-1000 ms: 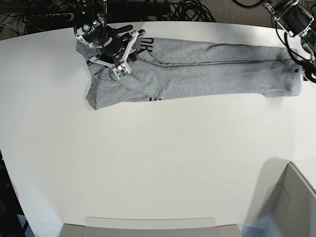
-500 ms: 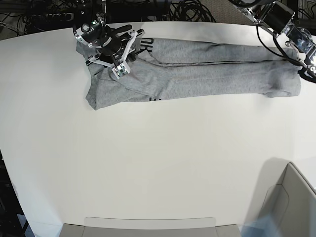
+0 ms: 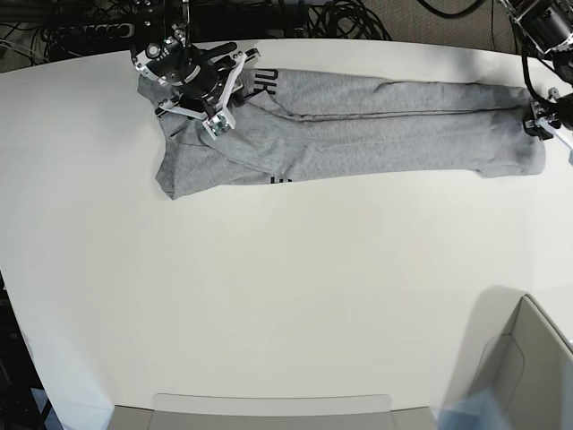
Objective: Fold the T-shirt properly
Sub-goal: 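Pinch the strip's ends with both grippers and hold them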
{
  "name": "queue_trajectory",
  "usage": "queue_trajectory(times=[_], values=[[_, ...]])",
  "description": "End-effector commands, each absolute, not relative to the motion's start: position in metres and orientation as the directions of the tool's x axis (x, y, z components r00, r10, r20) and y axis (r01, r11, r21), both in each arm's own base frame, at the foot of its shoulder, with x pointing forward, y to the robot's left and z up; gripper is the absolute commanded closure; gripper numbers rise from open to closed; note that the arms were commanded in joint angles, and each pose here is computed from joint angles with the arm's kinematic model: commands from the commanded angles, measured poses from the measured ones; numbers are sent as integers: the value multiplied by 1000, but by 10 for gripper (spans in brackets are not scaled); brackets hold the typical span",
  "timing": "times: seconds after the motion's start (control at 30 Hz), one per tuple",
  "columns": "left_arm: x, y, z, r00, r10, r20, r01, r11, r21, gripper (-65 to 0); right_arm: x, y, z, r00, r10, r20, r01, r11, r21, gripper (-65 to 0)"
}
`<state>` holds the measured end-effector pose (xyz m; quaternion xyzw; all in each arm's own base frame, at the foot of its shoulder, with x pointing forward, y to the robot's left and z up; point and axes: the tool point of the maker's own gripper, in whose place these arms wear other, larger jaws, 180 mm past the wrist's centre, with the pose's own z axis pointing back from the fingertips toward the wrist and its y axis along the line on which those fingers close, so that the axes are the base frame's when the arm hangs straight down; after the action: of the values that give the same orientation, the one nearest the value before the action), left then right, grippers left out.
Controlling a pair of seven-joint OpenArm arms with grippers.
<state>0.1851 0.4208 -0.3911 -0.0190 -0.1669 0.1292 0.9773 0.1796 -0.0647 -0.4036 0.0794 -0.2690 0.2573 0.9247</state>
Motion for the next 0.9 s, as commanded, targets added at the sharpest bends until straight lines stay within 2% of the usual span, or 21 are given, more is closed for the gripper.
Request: queue_trajectory(times=[0.0, 0.2, 0.43, 0.63, 0.87], values=[[196, 430, -375, 895, 237, 378, -231, 971, -63, -349, 186, -63, -396, 704, 425, 569, -519, 855, 4, -186], [200, 447, -364, 877, 217, 430, -235, 972, -11, -349, 185, -53, -395, 695, 429, 576, -536, 844, 17, -186], [197, 462, -365, 881, 186, 435, -245, 966, 83, -364, 180, -41, -395, 684, 446, 578, -565, 824, 33, -186], [195, 462, -379, 876, 214, 433, -261, 964, 52, -368, 182, -40, -394, 682, 444, 581, -564, 825, 32, -186], [190, 441, -424, 907, 216, 362, -227, 974, -12, -369, 182, -39, -394, 683, 443, 581, -564, 825, 33, -186]])
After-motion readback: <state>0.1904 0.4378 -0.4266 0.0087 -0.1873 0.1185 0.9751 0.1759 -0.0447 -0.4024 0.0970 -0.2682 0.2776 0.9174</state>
